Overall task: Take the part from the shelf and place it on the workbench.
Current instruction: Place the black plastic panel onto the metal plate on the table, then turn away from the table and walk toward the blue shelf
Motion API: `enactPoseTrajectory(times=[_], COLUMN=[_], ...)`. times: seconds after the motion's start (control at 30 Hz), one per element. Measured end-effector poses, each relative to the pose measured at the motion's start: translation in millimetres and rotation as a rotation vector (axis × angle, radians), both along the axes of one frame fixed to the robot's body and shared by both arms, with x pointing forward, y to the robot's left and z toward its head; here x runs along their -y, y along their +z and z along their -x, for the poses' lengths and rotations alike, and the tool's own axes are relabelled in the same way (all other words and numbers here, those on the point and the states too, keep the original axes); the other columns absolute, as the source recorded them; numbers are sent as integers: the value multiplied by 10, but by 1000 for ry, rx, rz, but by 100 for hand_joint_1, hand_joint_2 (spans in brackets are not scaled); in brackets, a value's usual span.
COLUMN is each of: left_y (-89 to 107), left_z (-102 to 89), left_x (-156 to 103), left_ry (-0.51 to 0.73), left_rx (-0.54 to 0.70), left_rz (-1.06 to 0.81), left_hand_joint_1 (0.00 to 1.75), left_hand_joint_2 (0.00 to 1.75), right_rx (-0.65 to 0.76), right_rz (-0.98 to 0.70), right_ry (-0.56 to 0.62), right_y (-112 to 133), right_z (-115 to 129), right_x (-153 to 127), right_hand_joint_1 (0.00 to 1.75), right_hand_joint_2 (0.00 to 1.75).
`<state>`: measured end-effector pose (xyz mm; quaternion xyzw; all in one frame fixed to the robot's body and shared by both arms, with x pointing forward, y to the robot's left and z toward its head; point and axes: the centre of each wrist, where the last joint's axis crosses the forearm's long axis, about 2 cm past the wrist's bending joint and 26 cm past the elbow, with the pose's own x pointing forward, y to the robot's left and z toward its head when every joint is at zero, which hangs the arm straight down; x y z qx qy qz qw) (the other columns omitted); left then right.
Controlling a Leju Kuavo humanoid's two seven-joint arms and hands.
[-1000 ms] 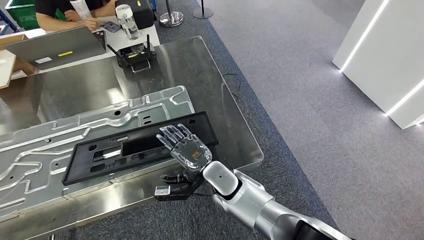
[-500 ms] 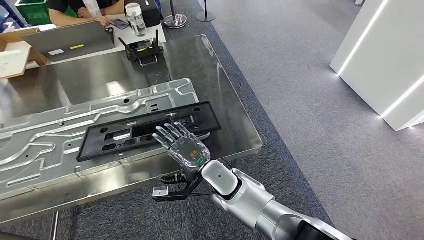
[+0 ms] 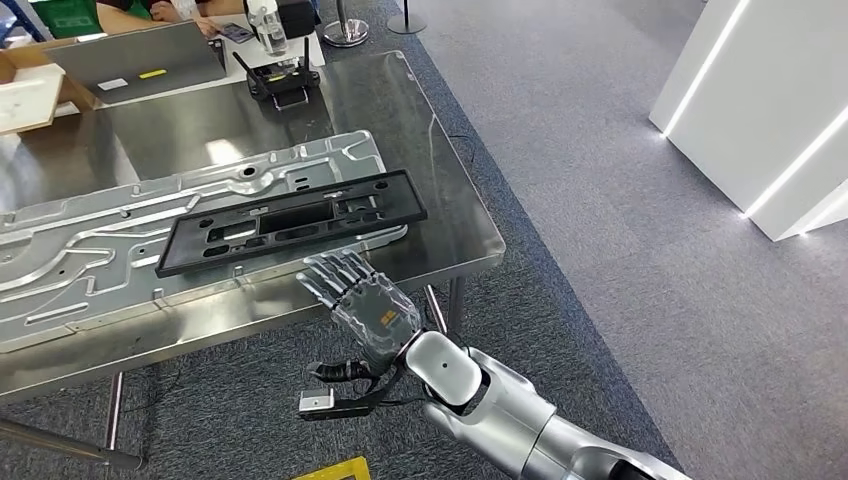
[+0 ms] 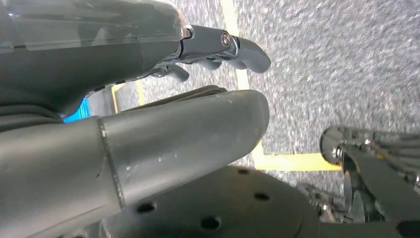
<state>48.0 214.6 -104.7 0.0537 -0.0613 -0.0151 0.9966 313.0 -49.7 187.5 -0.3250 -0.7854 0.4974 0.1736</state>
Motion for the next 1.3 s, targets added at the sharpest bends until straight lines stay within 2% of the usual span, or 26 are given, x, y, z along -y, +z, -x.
enactPoseTrajectory(times=[0.13, 0.23, 0.37, 0.5, 0.67, 0.83, 1.0, 1.07, 1.2, 1.3], left_y=[-1, -2, 0, 1, 2, 9, 10, 8, 8, 7], left_z=[17, 19, 5, 11, 23, 8, 13, 21, 22, 18], left_x=[3, 1, -4, 2, 11, 25, 26, 22, 21, 17], left_ry=[21, 43, 78, 108, 124, 139, 130, 129, 129, 128], left_rx=[0, 3, 6, 1, -11, -22, -22, -22, -18, -15], left_rz=[1, -2, -8, -13, -32, -67, -88, -89, -89, -86], left_hand_joint_1=[0, 0, 0, 0, 0, 0, 0, 0, 0, 0], left_hand_joint_2=[0, 0, 0, 0, 0, 0, 0, 0, 0, 0], right_rx=[-76, -154, -297, -498, -905, -1336, -1749, -1852, -1986, -2145], right_rz=[-47, -93, -171, -202, -197, -181, -176, -185, -228, -378], right_ry=[13, 14, -19, -123, -358, -692, -998, -1077, -1206, -1365], right_y=[-165, -377, -794, -1301, -2042, -2535, -2808, -2862, -2909, -2929], right_z=[160, 291, 449, 567, 1002, 1611, 2192, 2351, 2501, 2549], right_x=[5, 45, 157, 391, 843, 1214, 1512, 1604, 1708, 1780], right_hand_joint_1=[0, 0, 0, 0, 0, 0, 0, 0, 0, 0], right_hand_joint_2=[0, 0, 0, 0, 0, 0, 0, 0, 0, 0])
